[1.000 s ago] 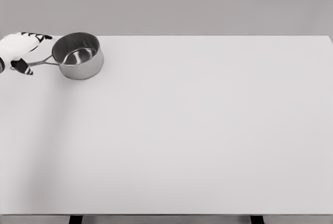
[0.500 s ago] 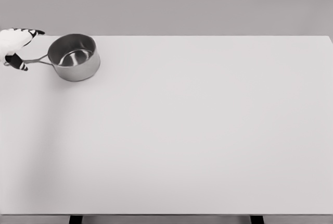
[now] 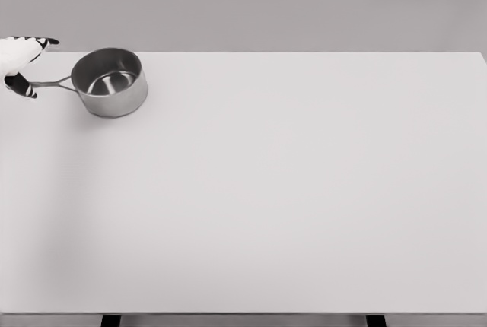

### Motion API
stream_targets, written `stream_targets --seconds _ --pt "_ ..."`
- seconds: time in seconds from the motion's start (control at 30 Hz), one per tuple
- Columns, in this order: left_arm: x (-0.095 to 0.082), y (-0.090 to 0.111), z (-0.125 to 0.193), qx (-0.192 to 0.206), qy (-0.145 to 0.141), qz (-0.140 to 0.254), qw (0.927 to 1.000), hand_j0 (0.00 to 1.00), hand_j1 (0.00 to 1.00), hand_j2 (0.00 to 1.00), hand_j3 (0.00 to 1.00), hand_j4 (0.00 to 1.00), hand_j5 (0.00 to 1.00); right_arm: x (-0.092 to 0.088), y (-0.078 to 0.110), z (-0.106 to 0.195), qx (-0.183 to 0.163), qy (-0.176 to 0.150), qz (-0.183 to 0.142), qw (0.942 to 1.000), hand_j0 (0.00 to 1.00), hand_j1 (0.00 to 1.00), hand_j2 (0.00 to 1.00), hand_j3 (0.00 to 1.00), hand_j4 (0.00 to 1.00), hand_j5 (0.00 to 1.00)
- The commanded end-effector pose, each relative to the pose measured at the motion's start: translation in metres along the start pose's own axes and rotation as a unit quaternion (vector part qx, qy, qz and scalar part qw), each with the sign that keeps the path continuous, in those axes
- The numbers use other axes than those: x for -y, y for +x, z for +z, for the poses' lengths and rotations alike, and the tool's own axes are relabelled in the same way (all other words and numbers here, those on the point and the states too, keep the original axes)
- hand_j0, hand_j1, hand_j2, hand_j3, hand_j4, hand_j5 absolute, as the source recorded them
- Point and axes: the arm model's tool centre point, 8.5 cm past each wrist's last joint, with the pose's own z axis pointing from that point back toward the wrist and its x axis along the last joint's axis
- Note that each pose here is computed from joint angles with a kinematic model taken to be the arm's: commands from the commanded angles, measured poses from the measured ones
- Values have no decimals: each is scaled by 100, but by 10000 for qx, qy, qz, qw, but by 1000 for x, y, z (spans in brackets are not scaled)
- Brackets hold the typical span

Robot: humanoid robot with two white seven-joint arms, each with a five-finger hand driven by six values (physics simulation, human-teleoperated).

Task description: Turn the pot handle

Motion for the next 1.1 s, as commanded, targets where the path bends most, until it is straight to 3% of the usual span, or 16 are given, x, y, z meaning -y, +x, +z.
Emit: stream_targets --seconds 0.0,0.3,1.07 --pt "0 -1 0 -26 60 19 10000 100 100 100 100 100 100 0 0 0 0 1 1 10000 100 100 100 100 100 100" --pt "-4 -10 -6 -143 108 151 9997 100 100 100 100 100 100 0 0 0 0 1 1 10000 100 100 100 100 100 100" --pt "-10 -5 -17 -149 199 155 9996 100 100 100 100 100 100 0 0 0 0 1 1 10000 100 100 100 100 100 100"
